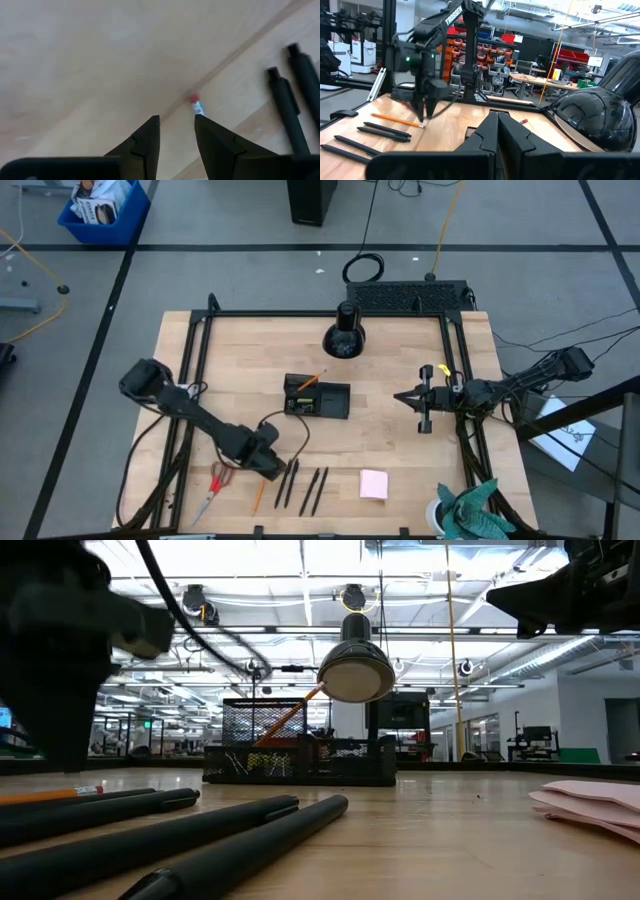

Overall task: Pick and place office supplies into organizer
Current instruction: Put the pencil into the desk organizer

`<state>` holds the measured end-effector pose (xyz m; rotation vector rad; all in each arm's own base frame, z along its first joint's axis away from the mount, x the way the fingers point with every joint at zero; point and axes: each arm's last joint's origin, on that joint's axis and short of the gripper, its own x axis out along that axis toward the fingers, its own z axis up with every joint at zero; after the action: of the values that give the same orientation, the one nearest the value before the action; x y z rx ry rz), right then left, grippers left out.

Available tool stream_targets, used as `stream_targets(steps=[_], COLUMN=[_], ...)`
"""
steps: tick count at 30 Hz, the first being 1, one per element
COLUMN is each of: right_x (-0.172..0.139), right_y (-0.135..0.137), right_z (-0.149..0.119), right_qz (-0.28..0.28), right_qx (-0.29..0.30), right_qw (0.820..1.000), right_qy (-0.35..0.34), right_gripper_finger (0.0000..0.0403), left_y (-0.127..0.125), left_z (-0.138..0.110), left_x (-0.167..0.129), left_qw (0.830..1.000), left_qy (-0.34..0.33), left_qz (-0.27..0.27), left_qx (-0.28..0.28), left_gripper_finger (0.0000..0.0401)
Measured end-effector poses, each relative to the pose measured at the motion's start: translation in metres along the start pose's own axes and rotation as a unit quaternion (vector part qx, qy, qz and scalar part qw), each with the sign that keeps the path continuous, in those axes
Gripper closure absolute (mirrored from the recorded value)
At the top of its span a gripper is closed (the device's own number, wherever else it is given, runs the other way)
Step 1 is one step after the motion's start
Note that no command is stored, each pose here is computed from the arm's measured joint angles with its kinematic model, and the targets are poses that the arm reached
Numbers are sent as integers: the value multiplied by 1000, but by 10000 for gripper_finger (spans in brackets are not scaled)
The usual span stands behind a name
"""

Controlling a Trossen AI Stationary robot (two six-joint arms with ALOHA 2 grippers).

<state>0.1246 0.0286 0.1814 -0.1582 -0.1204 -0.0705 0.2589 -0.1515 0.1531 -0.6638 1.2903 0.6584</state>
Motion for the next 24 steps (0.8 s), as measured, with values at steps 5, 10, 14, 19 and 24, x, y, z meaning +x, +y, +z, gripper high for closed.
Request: stream_targets(steps=[5, 10, 14, 19, 24], right_x=[0, 0, 0, 0, 0], right_y=[0, 0, 0, 0, 0], right_z=[0, 0, -1, -1, -1], right_qz=[0, 0, 1, 1, 1], right_qx=[-1, -1, -1, -1, -1], right_qw=[1000, 1000, 1000, 1000, 1000], right_qy=[0, 1, 3, 3, 3], right_gripper_finger=[399, 399, 399, 399, 399], left_y=[-4, -8, -10, -13, -21], left_z=[-2, -1, -1, -3, -9], left_x=[7, 6, 6, 5, 4], left_qw=[1000, 999, 999, 998, 995], left_qy=[17, 14, 13, 22, 31], left_qz=[-8, -30, -37, -55, -92], left_qx=[-9, -13, -14, -11, 2], left_gripper_finger=[274, 274, 274, 274, 274])
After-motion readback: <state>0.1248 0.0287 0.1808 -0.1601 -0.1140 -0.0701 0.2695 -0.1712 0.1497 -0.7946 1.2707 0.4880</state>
